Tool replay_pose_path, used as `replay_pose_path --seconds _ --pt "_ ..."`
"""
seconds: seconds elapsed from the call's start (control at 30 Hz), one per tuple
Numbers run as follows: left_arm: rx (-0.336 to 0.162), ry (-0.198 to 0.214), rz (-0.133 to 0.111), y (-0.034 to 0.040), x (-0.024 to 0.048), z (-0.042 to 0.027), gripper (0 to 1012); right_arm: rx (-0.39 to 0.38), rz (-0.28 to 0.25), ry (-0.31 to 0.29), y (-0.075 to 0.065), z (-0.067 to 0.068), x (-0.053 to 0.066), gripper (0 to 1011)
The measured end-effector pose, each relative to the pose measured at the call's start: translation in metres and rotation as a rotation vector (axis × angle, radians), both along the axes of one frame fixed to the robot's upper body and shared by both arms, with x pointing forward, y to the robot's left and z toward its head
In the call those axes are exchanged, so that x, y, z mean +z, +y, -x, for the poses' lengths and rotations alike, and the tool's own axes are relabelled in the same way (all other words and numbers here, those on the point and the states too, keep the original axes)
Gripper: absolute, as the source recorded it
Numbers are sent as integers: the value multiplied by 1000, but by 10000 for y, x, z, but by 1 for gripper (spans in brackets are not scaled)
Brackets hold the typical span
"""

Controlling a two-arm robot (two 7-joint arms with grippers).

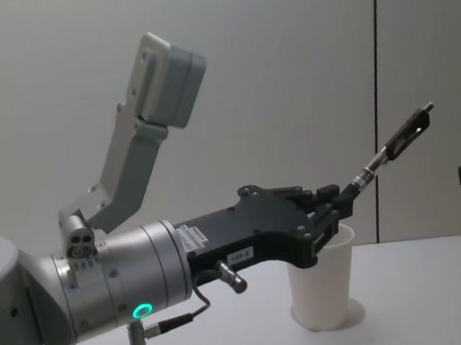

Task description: Place the pen into the pen holder.

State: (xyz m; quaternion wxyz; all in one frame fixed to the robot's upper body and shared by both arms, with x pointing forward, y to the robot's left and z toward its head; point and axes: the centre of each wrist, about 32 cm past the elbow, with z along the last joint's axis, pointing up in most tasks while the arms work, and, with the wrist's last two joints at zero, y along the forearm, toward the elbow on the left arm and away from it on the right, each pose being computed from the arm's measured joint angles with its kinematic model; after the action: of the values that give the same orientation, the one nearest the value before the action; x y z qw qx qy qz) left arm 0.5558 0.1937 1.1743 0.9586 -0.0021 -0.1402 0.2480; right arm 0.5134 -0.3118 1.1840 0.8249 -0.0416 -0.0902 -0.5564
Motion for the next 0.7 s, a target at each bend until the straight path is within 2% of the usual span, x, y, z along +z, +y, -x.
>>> replay_pose_path --seconds 0.43,0.7 --pt "-3 0 0 -5 -3 -4 129 150 -66 7 -193 60 1 1002" --pt "-4 0 0 -6 -2 -6 129 218 -90 18 -323 73 7 1002"
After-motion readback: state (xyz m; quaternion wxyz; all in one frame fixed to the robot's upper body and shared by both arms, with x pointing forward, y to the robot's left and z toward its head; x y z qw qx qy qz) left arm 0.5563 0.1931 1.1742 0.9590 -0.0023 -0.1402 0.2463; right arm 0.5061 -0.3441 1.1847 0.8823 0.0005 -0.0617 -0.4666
